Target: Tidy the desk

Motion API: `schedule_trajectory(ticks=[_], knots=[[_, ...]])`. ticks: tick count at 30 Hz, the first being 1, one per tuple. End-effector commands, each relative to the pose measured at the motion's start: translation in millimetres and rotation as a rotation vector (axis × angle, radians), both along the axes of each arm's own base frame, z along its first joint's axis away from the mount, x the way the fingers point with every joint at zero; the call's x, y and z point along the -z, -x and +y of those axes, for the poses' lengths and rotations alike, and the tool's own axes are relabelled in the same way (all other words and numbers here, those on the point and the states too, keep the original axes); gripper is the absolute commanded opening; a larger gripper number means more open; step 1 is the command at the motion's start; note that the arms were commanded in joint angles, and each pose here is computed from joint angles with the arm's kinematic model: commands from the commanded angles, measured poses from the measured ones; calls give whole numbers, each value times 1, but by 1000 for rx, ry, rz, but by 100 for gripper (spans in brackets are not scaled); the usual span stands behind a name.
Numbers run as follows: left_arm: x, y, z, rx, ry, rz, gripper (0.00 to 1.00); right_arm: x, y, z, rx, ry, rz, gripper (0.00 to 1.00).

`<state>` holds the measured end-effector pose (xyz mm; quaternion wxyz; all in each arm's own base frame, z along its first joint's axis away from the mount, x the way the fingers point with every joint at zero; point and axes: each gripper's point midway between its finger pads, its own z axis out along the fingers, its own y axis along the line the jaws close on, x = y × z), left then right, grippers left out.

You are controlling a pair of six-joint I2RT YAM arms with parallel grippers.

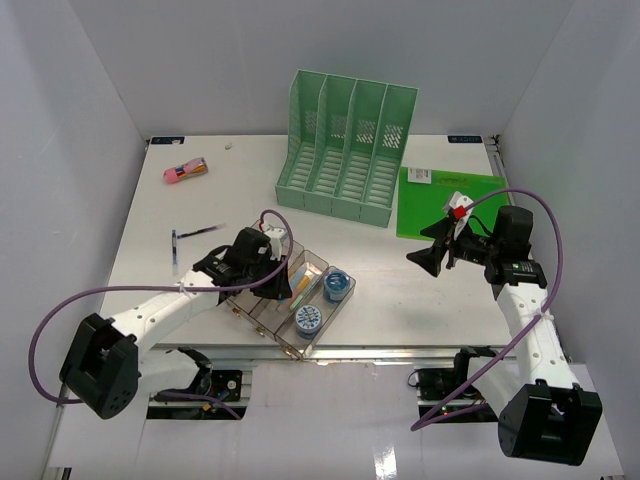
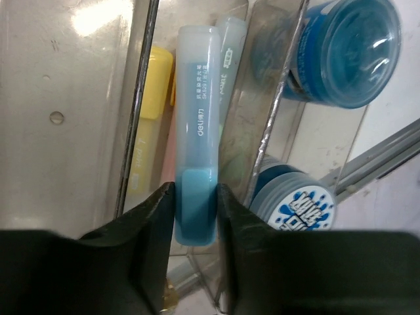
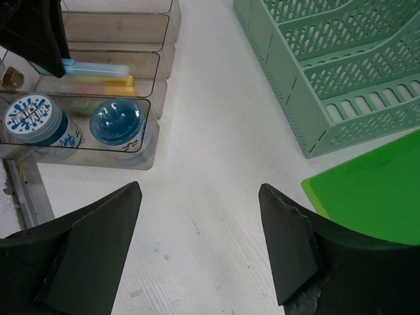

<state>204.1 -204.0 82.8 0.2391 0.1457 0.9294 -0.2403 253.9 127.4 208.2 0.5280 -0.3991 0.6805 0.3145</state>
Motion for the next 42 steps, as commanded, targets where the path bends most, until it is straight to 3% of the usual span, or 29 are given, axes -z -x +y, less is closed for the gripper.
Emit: schedule_trajectory(ticks=[1,4,11,14,19,22,27,29,35,42], knots=[[-9,-8,-4,2,-13,-32,58,-3,2,1,-18,-3,-18,79],[-19,-12,-6,-1,2,-56,69,-3,3,1,-23,-3,-22,79],[-60,-35,-2,-123,31,-165,78,-3,4,2,-32,-4,-22,79],[-83,-53,8,-244,64,-205,76,-3,4,2,-33,-4,-22,79],[-104,-98,74,-572,195,-175,71,-4,5,2,-36,-5,-23,79],[-101,-117,109,-761,267,-115,70,-5,5,3,-40,-4,-28,79],[-62,-140,179,-1248,112,51,70,-5,6,3,-41,-4,-26,79],[-66,-149,192,-1347,100,70,69,-5,6,3,-41,-3,-26,79],[-37,-174,233,-1580,62,194,59,-6,6,3,-40,0,-30,79],[-6,-201,252,-1671,3,295,56,-5,5,2,-37,4,-29,79]])
